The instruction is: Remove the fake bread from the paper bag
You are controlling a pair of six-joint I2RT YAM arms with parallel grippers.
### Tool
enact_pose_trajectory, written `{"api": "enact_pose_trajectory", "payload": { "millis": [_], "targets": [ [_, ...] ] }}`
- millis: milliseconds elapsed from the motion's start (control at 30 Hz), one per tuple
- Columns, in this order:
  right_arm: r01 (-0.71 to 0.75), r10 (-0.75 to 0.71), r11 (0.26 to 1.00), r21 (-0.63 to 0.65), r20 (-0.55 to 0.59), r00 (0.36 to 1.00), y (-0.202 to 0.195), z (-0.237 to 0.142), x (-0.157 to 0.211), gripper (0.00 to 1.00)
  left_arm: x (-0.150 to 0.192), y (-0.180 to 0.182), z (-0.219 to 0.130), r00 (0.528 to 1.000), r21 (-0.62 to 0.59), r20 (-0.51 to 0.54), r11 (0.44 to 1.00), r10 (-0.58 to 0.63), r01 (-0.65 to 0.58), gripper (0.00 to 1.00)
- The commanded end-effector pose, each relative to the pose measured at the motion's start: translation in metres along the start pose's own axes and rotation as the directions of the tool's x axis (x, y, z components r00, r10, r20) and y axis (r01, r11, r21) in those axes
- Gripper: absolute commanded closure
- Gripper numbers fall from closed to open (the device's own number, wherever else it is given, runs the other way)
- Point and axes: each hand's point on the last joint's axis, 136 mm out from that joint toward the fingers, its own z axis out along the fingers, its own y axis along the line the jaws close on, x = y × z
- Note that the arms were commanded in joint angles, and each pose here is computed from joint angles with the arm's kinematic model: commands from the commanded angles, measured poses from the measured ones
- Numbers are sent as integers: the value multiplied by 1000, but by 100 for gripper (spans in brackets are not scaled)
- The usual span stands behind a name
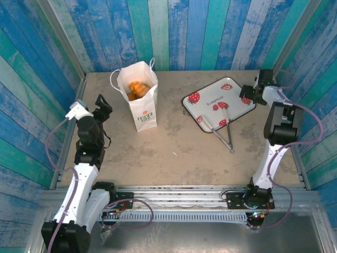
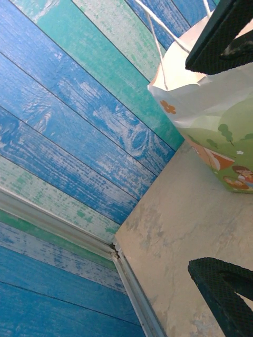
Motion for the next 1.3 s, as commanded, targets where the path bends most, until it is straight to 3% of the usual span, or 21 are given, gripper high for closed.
{"api": "enact_pose_trajectory", "payload": {
  "millis": [0, 367, 733, 1267],
  "targets": [
    [37, -37, 999, -12, -1, 999, 4, 6, -13, 0, -9, -10, -3, 1000, 34, 5, 999, 0, 0, 6],
    [101, -106, 993, -60, -77, 991, 14, 42, -28, 0, -14, -35, -2, 998, 112, -65, 994, 13, -6, 6],
    [120, -135, 987, -111, -135, 982, 19, 35, 0, 1, -10, -52, 4, 991, 164, -133, 987, 16, 6, 6],
    [106, -126, 985, -135, -148, 981, 32, 0, 45, 1, -36, -57, -6, 995, 142, -96, 990, -7, 20, 6]
  ]
}}
